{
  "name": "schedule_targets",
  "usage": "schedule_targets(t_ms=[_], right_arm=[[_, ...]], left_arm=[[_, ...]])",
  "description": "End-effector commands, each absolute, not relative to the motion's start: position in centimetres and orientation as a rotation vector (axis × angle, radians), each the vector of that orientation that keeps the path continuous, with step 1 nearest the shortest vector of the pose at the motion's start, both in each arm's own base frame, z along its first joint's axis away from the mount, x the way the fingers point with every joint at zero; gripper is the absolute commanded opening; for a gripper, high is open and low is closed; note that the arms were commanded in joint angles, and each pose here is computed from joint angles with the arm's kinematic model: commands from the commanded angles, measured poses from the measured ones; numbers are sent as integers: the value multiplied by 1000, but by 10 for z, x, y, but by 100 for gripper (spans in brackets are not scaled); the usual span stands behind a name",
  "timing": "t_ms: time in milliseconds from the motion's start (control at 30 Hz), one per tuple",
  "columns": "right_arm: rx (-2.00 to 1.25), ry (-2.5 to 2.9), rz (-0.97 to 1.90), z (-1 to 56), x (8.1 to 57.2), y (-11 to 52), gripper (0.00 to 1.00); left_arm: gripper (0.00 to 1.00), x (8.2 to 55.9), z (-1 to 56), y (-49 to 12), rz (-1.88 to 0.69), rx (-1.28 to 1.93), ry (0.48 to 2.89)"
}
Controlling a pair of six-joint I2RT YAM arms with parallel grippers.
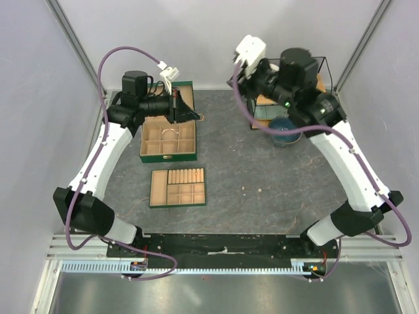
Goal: Organize the mixed jewelry
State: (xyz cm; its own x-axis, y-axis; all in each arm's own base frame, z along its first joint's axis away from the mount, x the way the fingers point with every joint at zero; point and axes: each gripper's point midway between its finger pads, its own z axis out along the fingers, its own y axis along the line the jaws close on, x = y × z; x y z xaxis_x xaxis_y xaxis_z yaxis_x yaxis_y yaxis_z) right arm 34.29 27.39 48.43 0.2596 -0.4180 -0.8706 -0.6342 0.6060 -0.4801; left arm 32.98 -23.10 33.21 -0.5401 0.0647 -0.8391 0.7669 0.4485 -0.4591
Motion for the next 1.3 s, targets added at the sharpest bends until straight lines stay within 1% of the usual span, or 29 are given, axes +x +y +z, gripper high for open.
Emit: schedule_targets(t_ms=[0, 33, 67, 100, 133, 167, 233, 300, 333, 367, 500, 533, 733, 867, 1033, 1267], right_arm=[[-868, 1523, 678, 463, 344, 272, 64], [-829, 1501, 773, 471, 349, 261, 64], [-803, 1541, 813, 453, 357, 257, 64], [-790, 1536, 844, 450, 359, 252, 63], [-765, 1483, 844, 461, 362, 241, 63], [-723, 1540, 908, 439, 365, 240, 63], [-687, 1549, 927, 435, 373, 232, 63], [-672, 1583, 1026, 419, 370, 234, 63], [-672, 1547, 1036, 423, 371, 233, 63], [-671, 1570, 1095, 411, 367, 237, 63], [-665, 1569, 1204, 402, 358, 244, 63], [-678, 1513, 1207, 411, 356, 245, 63], [-694, 1514, 1329, 394, 347, 263, 63], [-739, 1484, 1358, 391, 333, 289, 63], [-770, 1488, 1402, 382, 326, 320, 60], [-763, 1490, 1441, 374, 320, 338, 57]], left_arm=[[2, 316, 361, -241, -1286, 723, 1790], [2, 317, 366, -241, -1285, 725, 1761], [1, 314, 366, -242, -1314, 708, 1764], [1, 313, 368, -241, -1323, 703, 1755], [1, 309, 372, -241, -1327, 700, 1740], [1, 310, 371, -242, -1343, 682, 1736], [1, 304, 376, -240, -1348, 672, 1717], [2, 305, 376, -238, -1340, 658, 1693], [2, 304, 377, -237, -1341, 653, 1684], [1, 303, 380, -236, -1341, 644, 1663], [1, 302, 379, -233, -1367, 627, 1663], [1, 301, 382, -234, -1375, 628, 1647], [1, 298, 377, -234, -1412, 613, 1629], [1, 298, 377, -233, -1414, 593, 1617], [1, 300, 375, -231, -1398, 529, 1601], [1, 302, 377, -229, -1382, 486, 1562]])
